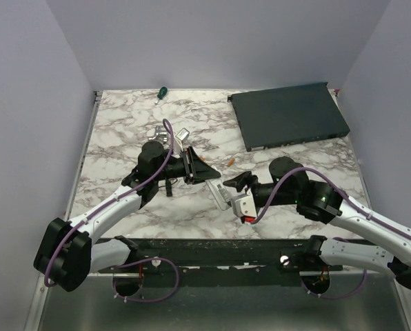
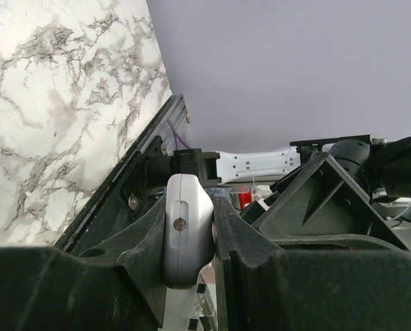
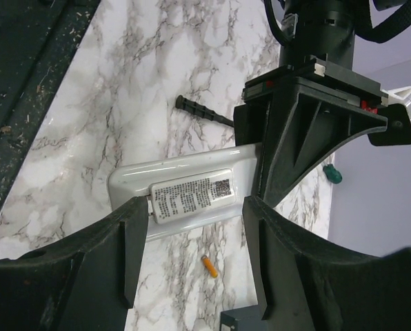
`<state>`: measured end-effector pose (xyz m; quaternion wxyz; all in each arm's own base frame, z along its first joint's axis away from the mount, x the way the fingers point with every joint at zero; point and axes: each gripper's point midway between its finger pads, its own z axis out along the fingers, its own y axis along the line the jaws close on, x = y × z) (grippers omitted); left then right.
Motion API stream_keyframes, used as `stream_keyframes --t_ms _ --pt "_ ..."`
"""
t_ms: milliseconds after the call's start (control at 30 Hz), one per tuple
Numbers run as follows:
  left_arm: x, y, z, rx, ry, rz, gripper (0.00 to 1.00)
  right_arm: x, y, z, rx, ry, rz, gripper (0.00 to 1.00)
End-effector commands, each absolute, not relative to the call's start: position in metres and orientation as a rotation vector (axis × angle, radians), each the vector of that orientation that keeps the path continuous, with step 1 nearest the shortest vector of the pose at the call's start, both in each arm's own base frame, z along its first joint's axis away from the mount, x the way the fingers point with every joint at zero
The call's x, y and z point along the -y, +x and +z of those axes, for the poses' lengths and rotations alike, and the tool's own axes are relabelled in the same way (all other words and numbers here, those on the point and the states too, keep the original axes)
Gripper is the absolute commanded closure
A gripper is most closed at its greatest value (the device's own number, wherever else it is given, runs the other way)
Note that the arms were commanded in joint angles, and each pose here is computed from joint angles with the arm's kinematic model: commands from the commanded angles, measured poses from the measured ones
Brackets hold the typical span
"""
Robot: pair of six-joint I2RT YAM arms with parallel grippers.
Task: Load the batteries into the remote control
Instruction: Remove the battery cover from the remote control.
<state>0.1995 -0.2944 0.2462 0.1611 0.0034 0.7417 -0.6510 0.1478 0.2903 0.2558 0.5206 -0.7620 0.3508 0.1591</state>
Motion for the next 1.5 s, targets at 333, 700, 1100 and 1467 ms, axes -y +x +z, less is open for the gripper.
stream_keyframes --t_ms 333,700,1100,1467 --pt "0.298 0.189 0.256 -2.109 0.084 -1.905 1.0 -0.291 0.161 0.287 -0.803 -1.704 0.308 0.37" --pt "0.299 0.191 0.259 -2.096 0.073 -1.917 1.0 -0.291 0.141 0.263 -0.838 -1.799 0.433 0.34" --pt "0.301 0.195 0.256 -2.099 0.046 -1.931 1.0 -0.286 0.126 0.259 -0.844 -1.817 0.512 0.3" --pt "0.301 0.198 0.255 -2.096 0.025 -1.928 1.0 -0.282 0.122 0.276 -0.876 -1.71 0.552 0.29"
